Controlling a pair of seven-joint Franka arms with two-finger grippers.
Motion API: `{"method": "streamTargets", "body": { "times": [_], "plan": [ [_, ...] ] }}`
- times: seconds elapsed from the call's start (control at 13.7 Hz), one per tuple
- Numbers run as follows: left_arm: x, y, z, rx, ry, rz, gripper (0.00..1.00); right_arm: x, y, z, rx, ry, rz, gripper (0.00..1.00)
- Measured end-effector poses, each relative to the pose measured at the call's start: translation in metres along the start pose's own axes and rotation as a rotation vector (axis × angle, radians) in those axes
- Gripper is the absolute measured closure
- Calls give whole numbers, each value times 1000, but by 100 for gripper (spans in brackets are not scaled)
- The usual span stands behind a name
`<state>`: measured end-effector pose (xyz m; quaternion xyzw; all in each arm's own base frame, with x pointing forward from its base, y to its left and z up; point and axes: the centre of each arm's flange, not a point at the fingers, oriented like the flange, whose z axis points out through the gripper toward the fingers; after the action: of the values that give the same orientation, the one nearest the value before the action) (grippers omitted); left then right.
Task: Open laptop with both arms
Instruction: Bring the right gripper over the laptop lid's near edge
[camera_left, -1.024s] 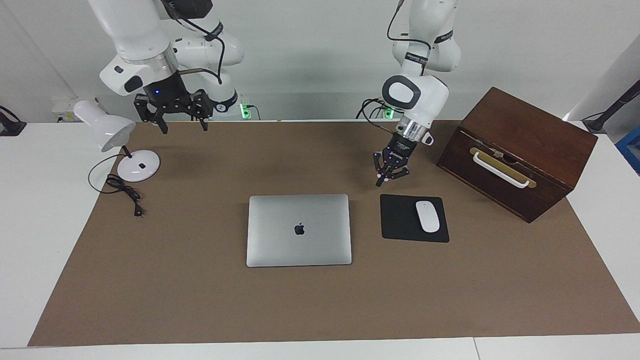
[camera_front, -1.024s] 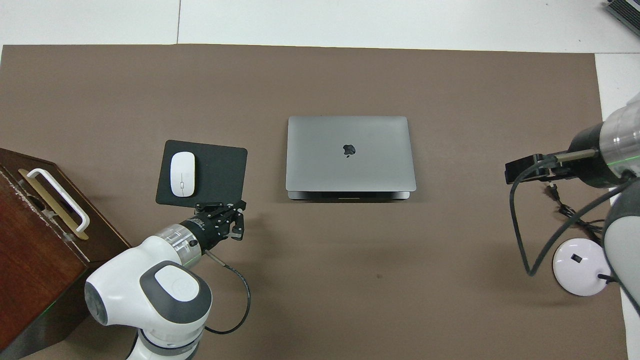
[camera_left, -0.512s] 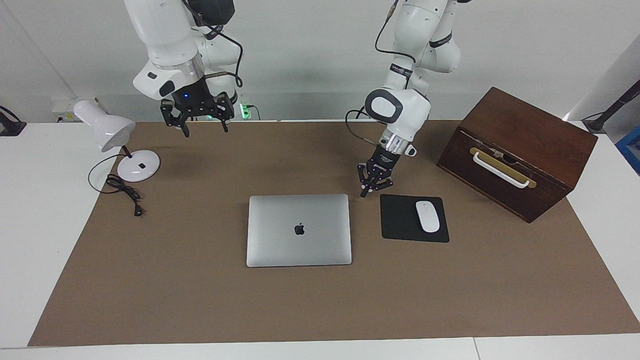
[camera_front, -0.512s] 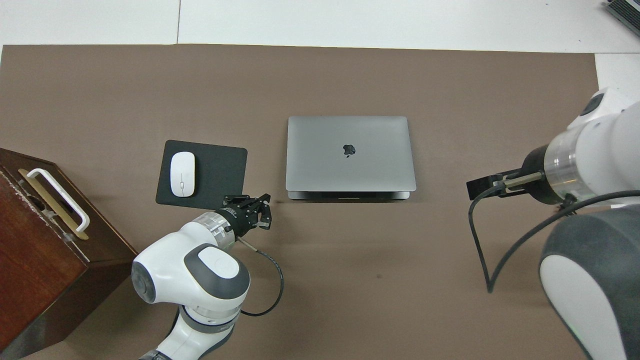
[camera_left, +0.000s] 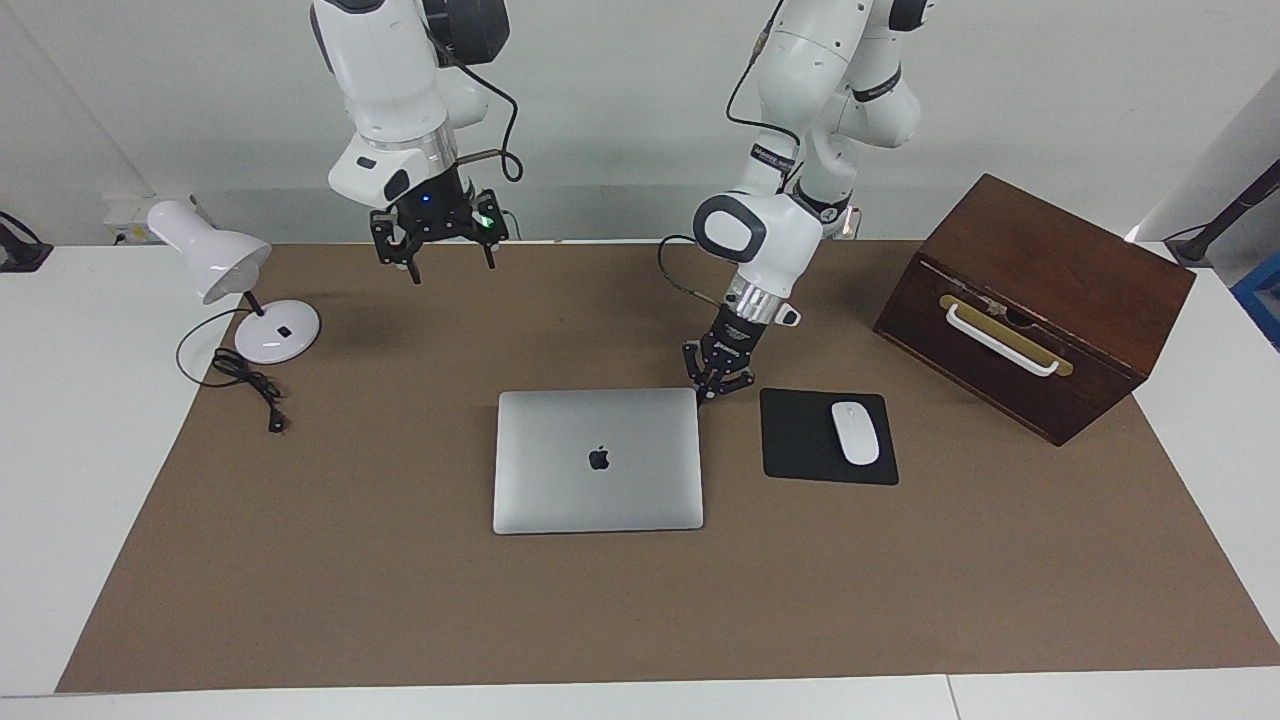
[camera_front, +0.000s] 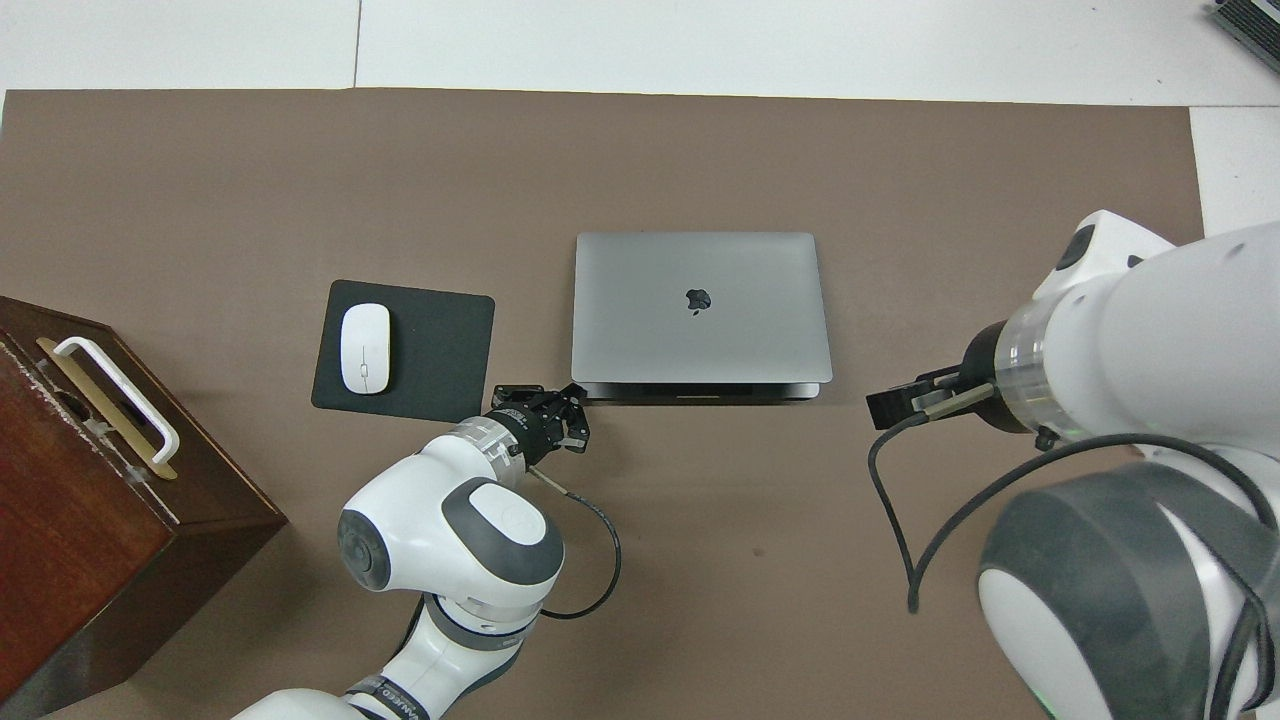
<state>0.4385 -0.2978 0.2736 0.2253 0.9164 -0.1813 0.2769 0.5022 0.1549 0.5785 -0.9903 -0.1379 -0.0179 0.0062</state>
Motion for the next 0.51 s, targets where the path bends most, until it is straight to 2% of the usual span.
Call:
{"method": "streamTargets", "body": {
  "times": [0.22, 0.51],
  "plan": [
    [-2, -9, 2, -7, -3, 16, 99, 2, -19, 17, -6, 27, -62, 0],
    [-7, -20, 5, -9, -13, 30, 99, 1, -41, 37, -101, 45, -211, 0]
  ]
}}
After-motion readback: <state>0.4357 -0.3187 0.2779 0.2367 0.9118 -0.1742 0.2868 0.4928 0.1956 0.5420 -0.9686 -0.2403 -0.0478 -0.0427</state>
